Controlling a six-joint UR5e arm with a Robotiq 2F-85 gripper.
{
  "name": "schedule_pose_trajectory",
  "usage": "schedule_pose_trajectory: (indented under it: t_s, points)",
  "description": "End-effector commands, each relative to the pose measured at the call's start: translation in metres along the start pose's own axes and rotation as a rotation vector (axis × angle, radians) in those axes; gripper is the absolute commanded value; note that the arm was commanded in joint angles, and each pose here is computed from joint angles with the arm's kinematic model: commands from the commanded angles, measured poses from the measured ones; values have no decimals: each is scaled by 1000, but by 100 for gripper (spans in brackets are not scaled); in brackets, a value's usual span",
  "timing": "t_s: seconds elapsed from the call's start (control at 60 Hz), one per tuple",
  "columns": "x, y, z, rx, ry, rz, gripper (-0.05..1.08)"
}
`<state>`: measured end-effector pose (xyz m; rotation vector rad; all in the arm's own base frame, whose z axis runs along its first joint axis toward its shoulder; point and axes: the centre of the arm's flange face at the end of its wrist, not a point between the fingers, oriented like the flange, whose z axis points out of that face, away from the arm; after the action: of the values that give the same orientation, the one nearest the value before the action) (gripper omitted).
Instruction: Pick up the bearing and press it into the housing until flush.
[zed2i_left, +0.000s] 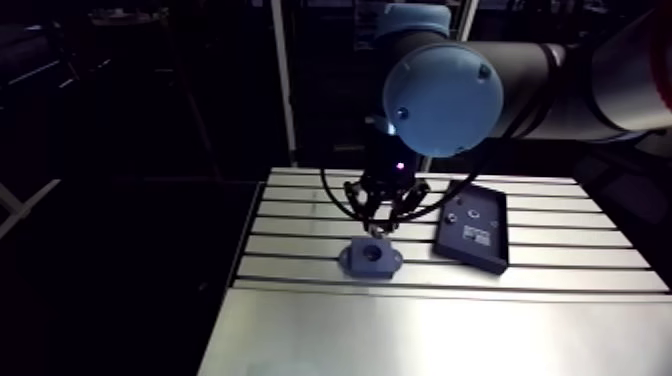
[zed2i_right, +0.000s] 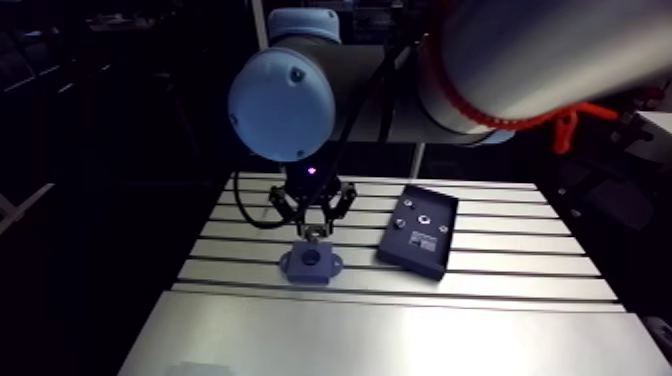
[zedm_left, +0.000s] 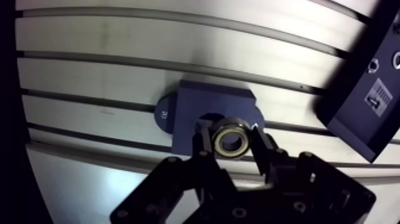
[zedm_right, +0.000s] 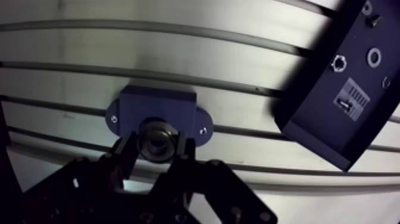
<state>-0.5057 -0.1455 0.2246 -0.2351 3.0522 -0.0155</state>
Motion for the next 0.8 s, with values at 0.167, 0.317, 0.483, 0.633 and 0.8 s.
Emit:
schedule_pose_trajectory:
  t_s: [0.167, 0.317, 0.483, 0.633, 0.8]
  points:
    - [-3, -12, 9, 1, -10, -21, 68]
    - [-3, -13, 15, 0, -20, -23, 68]
    - [-3, -13, 19, 1, -26, -24, 68]
    - [-2, -15, 22, 1, -31, -29, 68]
    - [-1, -15, 28, 2, -41, -33, 68]
